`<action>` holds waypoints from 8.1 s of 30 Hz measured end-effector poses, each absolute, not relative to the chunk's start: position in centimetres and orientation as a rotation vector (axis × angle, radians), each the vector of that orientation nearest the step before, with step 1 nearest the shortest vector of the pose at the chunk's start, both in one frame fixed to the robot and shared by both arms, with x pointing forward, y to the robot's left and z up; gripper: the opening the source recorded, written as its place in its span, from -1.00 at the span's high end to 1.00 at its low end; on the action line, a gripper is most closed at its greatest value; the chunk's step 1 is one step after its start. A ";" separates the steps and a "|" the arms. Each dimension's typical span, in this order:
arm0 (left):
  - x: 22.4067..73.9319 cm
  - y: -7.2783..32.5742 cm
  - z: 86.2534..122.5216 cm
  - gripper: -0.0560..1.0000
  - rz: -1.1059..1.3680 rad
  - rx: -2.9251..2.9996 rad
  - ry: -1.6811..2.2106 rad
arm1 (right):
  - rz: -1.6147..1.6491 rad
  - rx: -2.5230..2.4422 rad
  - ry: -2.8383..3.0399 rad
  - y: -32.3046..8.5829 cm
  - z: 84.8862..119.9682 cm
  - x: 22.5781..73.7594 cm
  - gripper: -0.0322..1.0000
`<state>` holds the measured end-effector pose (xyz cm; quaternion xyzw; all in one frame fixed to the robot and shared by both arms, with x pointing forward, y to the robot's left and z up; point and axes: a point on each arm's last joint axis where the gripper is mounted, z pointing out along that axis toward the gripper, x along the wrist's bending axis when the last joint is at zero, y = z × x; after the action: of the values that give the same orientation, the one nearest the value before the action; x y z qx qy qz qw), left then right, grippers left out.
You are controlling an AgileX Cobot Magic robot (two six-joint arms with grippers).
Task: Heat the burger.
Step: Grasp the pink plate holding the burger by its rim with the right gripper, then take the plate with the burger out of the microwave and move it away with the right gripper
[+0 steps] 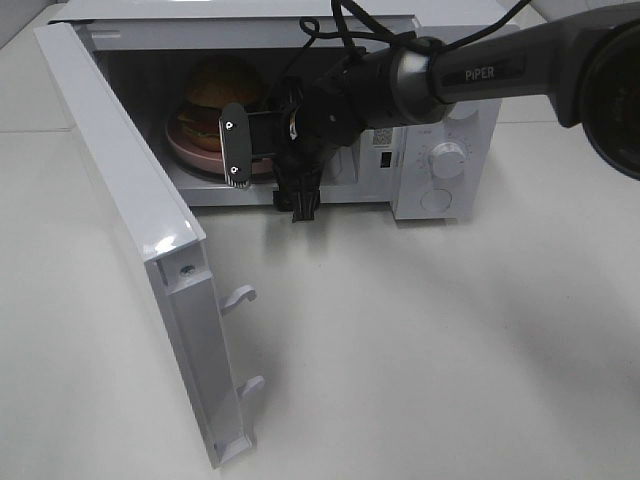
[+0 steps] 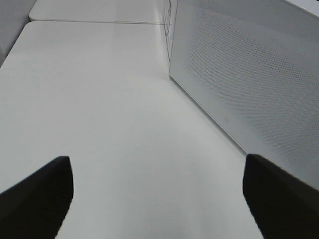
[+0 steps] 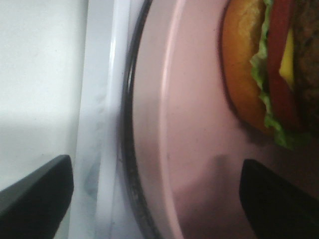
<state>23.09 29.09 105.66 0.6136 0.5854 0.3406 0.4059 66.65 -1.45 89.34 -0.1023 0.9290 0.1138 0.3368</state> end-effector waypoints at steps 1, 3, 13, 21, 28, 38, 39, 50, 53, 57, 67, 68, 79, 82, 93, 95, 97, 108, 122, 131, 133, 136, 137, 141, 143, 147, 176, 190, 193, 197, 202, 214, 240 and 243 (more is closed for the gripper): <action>23.1 29.1 105.7 -0.70 0.859 1.548 1.477 | 0.297 -0.267 2.422 -1.4 89.3 66.6 -0.67; 23.1 29.1 105.7 -0.70 0.859 1.548 1.477 | 0.305 -0.258 2.423 -1.4 89.3 66.6 -0.64; 23.1 29.1 105.7 -0.70 0.859 1.548 1.477 | 0.307 -0.208 2.480 -1.4 88.9 66.3 0.09; 23.1 29.1 105.7 -0.70 0.859 1.548 1.477 | 0.349 -0.195 2.488 -0.5 89.9 65.5 0.66; 23.1 29.1 105.7 -0.70 0.859 1.548 1.477 | 0.365 -0.259 2.511 -0.3 90.4 65.1 0.81; 23.1 29.1 105.7 -0.70 0.859 1.548 1.477 | 0.348 -0.392 2.598 -0.6 92.0 63.9 0.81; 23.1 29.1 105.7 -0.70 0.859 1.548 1.477 | 0.335 -0.406 2.614 -0.6 92.0 63.7 0.81; 23.1 29.1 105.7 -0.70 0.859 1.548 1.477 | 0.311 -0.425 2.646 -1.5 93.5 62.6 0.81; 23.1 29.1 105.7 -0.70 0.859 1.548 1.477 | 0.293 -0.445 2.646 -2.0 93.5 62.0 0.81; 23.1 29.1 105.7 -0.70 0.859 1.548 1.477 | 0.270 -0.513 2.629 -3.2 93.6 61.1 0.81; 23.1 29.1 105.7 -0.70 0.859 1.548 1.477 | 0.253 -0.607 2.583 -4.9 93.9 59.1 0.81; 23.1 29.1 105.7 -0.70 0.859 1.548 1.477 | 0.253 -0.607 2.583 -4.9 93.9 59.1 0.81; 23.1 29.1 105.7 -0.70 0.859 1.548 1.477 | 0.226 -0.770 2.474 -7.3 94.9 55.8 0.79; 23.1 29.1 105.7 -0.70 0.859 1.548 1.477 | 0.212 -0.807 2.453 -7.9 95.2 55.0 0.79; 23.1 29.1 105.7 -0.70 0.859 1.548 1.477 | 0.204 -0.846 2.423 -9.8 96.6 52.2 0.78; 23.1 29.1 105.7 -0.70 0.859 1.548 1.477 | 0.208 -0.845 2.422 -9.9 96.7 51.8 0.78; 23.1 29.1 105.7 -0.70 0.859 1.548 1.477 | 0.220 -0.847 2.416 -10.2 97.2 50.8 0.78; 23.1 29.1 105.7 -0.70 0.859 1.548 1.477 | 0.249 -0.805 2.419 -12.6 98.5 47.2 0.78; 23.1 29.1 105.7 -0.70 0.859 1.548 1.477 | 0.239 -0.802 2.450 -16.3 99.4 42.2 0.77; 23.1 29.1 105.7 -0.70 0.859 1.548 1.477 | 0.238 -0.721 2.438 -18.7 100.8 39.4 0.76; 23.1 29.1 105.7 -0.70 0.859 1.548 1.477 | 0.227 -0.693 2.425 -19.6 101.4 38.5 0.76; 23.1 29.1 105.7 -0.70 0.859 1.548 1.477 | 0.211 -0.655 2.426 -20.5 101.8 37.6 0.76; 23.1 29.1 105.7 -0.70 0.859 1.548 1.477 | 0.211 -0.655 2.426 -20.5 101.8 37.6 0.76; 23.1 29.1 105.7 -0.70 0.859 1.548 1.477 | 0.183 -0.577 2.426 -21.8 102.7 36.4 0.76; 23.1 29.1 105.7 -0.70 0.859 1.548 1.477 | 0.177 -0.538 2.418 -22.3 103.1 36.1 0.76; 23.1 29.1 105.7 -0.70 0.859 1.548 1.477 | 0.165 -0.473 2.417 -23.0 103.4 35.6 0.76; 23.1 29.1 105.7 -0.70 0.859 1.548 1.477 | -0.026 0.195 2.373 -26.6 104.2 35.4 0.75; 23.1 29.1 105.7 -0.70 0.859 1.548 1.477 | -0.137 0.506 2.311 -27.5 104.0 36.0 0.74; 23.1 29.1 105.7 -0.70 0.859 1.548 1.477 | -0.172 0.564 2.327 -27.4 103.5 36.3 0.73; 23.1 29.1 105.7 -0.70 0.859 1.548 1.477 | -0.185 0.616 2.333 -27.1 103.1 36.7 0.74; 23.1 29.1 105.7 -0.70 0.859 1.548 1.477 | -0.258 0.765 2.339 -26.6 101.9 37.5 0.74; 23.1 29.1 105.7 -0.70 0.859 1.548 1.477 | -0.295 1.030 2.197 -26.4 100.9 38.6 0.73; 23.1 29.1 105.7 -0.70 0.859 1.548 1.477 | -0.297 1.354 1.904 -25.8 102.6 40.5 0.74; 23.1 29.1 105.7 -0.70 0.859 1.548 1.477 | -0.328 1.359 1.906 -25.6 102.1 40.9 0.74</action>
<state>23.09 29.09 105.66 0.6136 0.5854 0.3406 0.4059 40.90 -25.56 102.06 0.5321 0.7460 -0.1282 0.3794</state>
